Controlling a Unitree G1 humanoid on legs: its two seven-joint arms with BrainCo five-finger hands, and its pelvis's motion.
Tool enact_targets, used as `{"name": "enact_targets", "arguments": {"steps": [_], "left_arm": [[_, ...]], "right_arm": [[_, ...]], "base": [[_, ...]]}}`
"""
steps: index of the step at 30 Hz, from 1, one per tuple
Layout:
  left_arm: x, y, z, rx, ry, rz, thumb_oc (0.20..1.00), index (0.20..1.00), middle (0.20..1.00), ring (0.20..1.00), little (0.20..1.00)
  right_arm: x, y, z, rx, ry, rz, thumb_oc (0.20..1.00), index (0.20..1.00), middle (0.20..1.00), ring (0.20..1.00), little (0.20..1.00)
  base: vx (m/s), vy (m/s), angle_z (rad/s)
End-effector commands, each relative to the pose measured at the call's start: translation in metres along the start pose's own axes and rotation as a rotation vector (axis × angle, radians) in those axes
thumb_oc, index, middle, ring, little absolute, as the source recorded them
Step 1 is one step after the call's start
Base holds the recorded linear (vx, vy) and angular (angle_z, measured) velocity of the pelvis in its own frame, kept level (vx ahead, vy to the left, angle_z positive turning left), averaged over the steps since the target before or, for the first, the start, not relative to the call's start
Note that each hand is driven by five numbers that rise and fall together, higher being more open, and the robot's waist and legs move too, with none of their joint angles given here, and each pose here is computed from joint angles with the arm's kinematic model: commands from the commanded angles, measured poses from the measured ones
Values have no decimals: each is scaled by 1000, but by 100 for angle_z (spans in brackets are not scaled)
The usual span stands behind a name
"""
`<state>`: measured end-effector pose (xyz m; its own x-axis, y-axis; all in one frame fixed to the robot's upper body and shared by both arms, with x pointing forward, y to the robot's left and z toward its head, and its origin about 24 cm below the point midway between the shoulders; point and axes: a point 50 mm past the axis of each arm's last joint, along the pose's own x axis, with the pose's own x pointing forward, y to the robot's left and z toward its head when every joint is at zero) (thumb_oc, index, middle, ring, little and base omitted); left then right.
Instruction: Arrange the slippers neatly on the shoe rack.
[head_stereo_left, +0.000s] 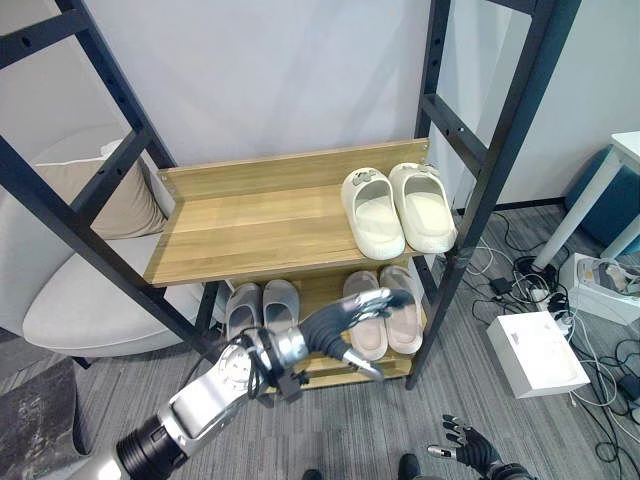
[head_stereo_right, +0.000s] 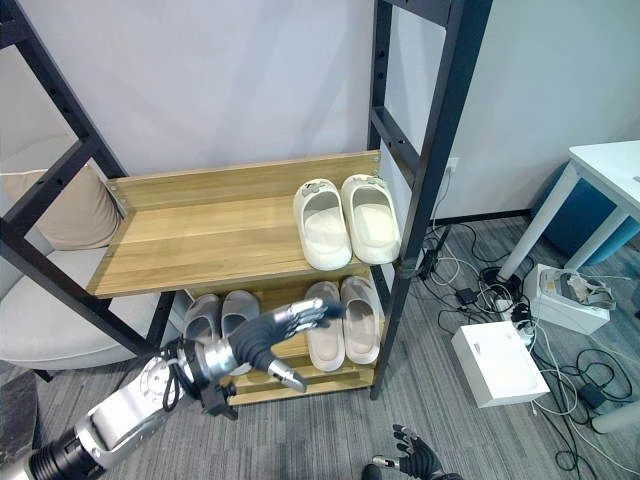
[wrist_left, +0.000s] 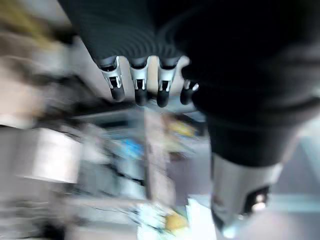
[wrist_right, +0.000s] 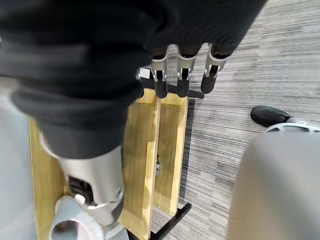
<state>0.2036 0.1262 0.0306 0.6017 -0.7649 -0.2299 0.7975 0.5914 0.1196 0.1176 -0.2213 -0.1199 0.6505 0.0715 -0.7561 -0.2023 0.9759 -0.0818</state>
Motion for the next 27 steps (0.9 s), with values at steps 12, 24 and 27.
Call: {"name": "enact_targets", "arguments": {"steps": [12,24,27], "left_arm": [[-35,-14,-148,-705,386,853,1000,1000,1000,1000,1000],[-33,-4,-149,-669,406,944,1000,1000,1000,1000,1000],[-32,-2,-147,-644,403,927,1000,1000,1000,1000,1000]], "right_arm": [[27,15,55,159,-179,-100,1000,1000,1000,1000,1000],[33,6,78,159,-237,-177,1000,1000,1000,1000,1000],[33,5,82,159,-253,-178,1000,1000,1000,1000,1000]], "base": [[1,-4,6],[0,0,0],[0,0,0]]}}
